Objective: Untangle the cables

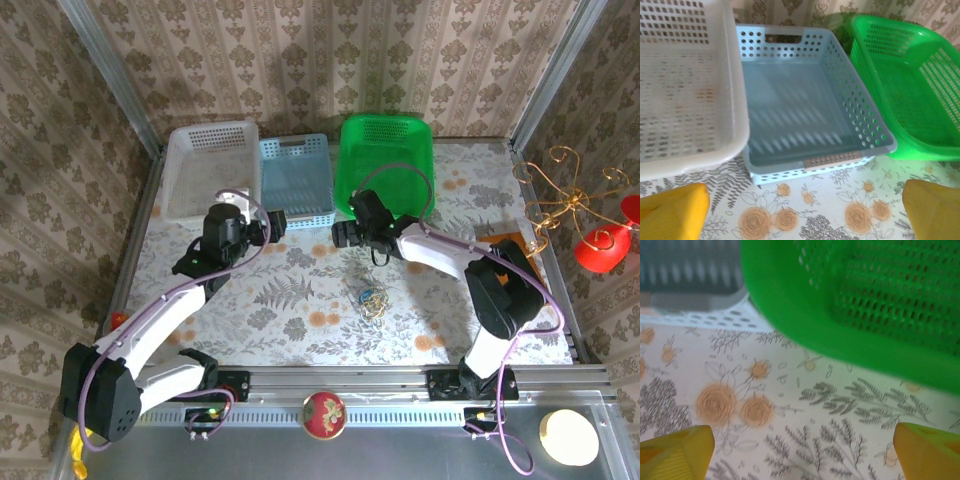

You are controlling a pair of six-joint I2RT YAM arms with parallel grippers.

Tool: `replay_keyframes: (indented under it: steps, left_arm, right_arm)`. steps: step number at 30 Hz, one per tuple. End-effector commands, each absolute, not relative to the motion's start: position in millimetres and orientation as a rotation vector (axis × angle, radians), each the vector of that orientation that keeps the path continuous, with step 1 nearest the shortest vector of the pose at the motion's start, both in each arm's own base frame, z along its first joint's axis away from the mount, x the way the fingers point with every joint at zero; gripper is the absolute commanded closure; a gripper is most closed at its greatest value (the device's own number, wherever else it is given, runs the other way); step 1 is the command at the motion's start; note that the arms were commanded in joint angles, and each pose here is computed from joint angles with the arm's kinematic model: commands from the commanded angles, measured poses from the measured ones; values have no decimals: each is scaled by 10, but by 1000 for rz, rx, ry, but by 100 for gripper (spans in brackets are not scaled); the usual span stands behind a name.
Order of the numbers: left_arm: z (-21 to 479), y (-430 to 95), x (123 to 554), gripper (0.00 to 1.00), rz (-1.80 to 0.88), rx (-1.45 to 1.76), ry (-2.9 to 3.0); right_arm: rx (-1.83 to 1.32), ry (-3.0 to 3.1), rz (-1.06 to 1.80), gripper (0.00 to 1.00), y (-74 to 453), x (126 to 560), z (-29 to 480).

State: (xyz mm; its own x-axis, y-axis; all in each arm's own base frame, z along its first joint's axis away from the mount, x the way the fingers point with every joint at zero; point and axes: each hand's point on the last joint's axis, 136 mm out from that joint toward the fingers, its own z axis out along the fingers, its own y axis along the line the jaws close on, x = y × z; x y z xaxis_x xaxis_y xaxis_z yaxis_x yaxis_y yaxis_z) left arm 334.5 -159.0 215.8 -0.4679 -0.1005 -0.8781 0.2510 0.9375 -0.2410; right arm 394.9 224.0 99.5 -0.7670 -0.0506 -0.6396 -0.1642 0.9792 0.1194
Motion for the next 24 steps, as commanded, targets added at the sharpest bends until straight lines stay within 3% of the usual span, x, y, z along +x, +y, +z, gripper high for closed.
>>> replay_keyframes:
  steps: [1, 6, 10, 18, 24]
  left_arm:
    - [2221, -1664, 3333, 0, -425, 97, 2016]
    - [2220, -1749, 3291, 0, -446, 115, 2017]
    - [2226, -1803, 3248, 0, -466, 128, 2024]
    - [2124, -1891, 3066, 0, -541, 143, 2078]
    - [2006, -1991, 2907, 0, -608, 152, 2116]
  right_arm:
    - [-80, 2443, 90, 6, 1973, 4144, 998]
    - [11, 2437, 26, 6, 1613, 4335, 1016]
    - [-62, 2447, 97, 6, 1651, 4192, 1172]
    - [-95, 2494, 367, 12, 1915, 3132, 1387]
    - [-27, 2524, 370, 18, 1849, 2446, 1232]
